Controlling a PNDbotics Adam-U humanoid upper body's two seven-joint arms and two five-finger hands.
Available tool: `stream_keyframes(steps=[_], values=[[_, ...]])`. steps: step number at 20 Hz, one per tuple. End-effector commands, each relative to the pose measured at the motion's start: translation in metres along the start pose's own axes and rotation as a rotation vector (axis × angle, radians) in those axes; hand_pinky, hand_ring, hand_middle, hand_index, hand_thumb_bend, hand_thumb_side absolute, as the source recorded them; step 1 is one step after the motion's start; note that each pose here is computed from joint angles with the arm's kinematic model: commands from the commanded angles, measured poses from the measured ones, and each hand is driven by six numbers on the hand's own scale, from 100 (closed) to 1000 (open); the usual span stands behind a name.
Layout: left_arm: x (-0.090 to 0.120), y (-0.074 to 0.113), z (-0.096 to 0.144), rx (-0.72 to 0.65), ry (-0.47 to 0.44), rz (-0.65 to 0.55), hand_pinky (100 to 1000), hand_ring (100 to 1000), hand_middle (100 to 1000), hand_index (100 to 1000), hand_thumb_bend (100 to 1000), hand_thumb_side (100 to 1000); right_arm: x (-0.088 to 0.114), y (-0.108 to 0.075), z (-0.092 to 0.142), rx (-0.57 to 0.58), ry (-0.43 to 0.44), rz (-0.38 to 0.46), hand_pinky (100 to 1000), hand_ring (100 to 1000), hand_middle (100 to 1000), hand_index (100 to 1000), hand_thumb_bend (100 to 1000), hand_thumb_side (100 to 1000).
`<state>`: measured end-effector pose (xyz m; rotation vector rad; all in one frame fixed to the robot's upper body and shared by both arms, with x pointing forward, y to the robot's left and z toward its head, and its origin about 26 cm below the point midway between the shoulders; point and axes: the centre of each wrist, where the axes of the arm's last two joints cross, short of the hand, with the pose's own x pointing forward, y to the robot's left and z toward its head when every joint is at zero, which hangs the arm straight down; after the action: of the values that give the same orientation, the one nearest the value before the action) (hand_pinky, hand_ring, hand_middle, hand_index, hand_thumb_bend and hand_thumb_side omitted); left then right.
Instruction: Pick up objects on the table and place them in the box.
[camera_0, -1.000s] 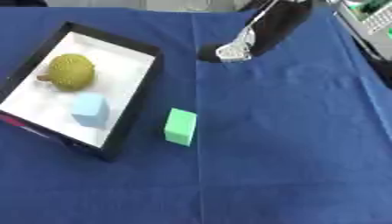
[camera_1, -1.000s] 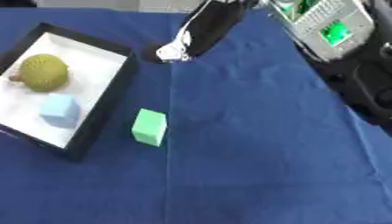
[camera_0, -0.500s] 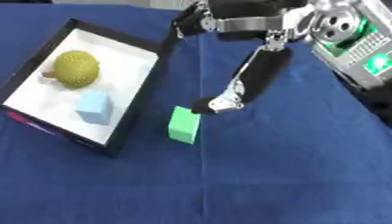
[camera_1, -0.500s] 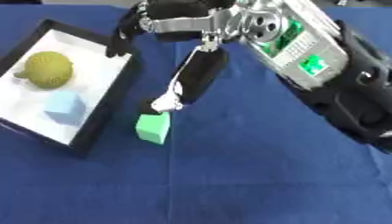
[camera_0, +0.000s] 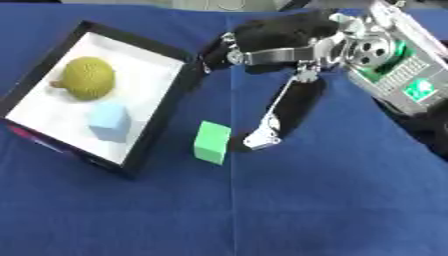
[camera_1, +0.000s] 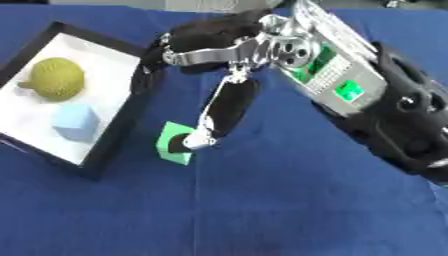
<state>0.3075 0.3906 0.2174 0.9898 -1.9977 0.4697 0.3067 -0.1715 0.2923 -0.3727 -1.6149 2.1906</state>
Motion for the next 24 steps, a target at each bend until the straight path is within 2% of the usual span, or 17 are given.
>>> stream_keyframes(steps=[1, 4, 7, 13, 18, 24], values=[[0.008, 0.003, -0.007, -0.002, -0.034, -0.007, 685, 788, 845, 864, 566, 583, -0.006, -0.002, 0.000, 0.014, 0.005, 0.049, 912, 877, 779, 854, 458, 377], [0.008, 0.003, -0.006, -0.004, -0.032, -0.005, 685, 788, 845, 864, 565, 583, -0.011, 0.003, -0.005, 0.045, 0.000, 0.058, 914, 881, 785, 854, 470, 354], [0.007, 0.002, -0.006, -0.005, -0.029, -0.003, 685, 788, 845, 864, 564, 584, -0.015, 0.007, -0.010, 0.089, -0.040, 0.085, 919, 893, 797, 852, 485, 279], [0.006, 0.002, -0.005, -0.007, -0.024, 0.000, 686, 787, 845, 864, 563, 585, -0.025, 0.006, -0.020, 0.114, -0.086, 0.158, 918, 893, 798, 850, 470, 240], [0.006, 0.001, -0.005, -0.008, -0.021, 0.006, 686, 787, 845, 861, 562, 585, -0.024, 0.001, -0.029, 0.132, -0.143, 0.218, 916, 893, 802, 846, 460, 215], [0.006, 0.000, -0.004, -0.006, -0.015, 0.013, 687, 787, 845, 861, 562, 586, -0.028, 0.002, -0.037, 0.127, -0.154, 0.233, 914, 890, 797, 843, 451, 188]])
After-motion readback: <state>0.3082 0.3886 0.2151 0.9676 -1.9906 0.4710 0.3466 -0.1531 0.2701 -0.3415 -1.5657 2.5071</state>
